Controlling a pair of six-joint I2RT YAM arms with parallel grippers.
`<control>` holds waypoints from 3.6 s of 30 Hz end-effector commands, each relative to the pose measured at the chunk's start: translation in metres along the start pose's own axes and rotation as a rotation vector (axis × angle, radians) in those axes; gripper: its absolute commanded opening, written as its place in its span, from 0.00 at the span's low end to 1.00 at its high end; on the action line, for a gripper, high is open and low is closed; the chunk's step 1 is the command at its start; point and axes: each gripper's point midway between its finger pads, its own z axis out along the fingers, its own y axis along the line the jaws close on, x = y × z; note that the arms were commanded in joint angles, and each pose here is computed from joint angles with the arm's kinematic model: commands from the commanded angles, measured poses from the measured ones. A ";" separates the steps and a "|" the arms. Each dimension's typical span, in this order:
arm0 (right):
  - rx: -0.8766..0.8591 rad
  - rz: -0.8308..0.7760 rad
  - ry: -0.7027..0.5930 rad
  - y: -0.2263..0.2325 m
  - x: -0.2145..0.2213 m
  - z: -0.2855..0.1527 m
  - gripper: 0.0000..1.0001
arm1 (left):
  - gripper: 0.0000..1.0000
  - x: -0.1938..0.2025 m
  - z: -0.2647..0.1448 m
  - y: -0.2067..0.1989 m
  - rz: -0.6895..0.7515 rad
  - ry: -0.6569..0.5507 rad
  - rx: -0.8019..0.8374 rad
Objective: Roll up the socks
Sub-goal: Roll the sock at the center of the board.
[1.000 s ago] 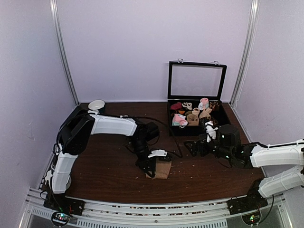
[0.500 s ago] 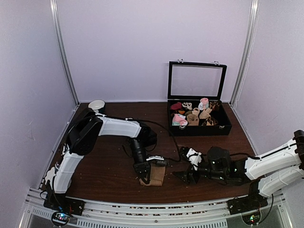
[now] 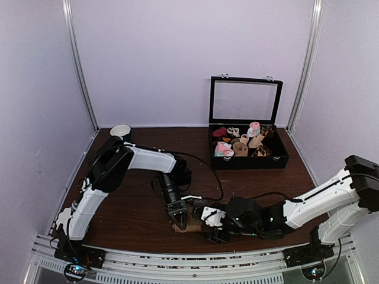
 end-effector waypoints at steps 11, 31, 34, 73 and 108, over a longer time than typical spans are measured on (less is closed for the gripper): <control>-0.186 -0.148 0.091 0.028 0.016 0.050 0.52 | 0.00 0.021 0.018 0.071 -0.004 0.131 -0.211; -0.354 0.112 0.240 0.024 0.060 0.056 0.02 | 0.47 -0.001 -0.080 0.061 0.094 -0.141 -0.459; -0.396 0.182 0.269 0.022 0.067 0.055 0.02 | 0.48 -0.002 -0.114 0.052 0.148 -0.235 -0.580; -0.534 0.665 0.428 -0.024 0.106 0.075 0.01 | 0.76 -0.012 -0.214 -0.011 0.410 -0.724 -0.876; -0.575 0.892 0.455 -0.034 0.122 0.082 0.09 | 0.41 -0.042 -0.044 0.018 0.790 -0.214 -0.787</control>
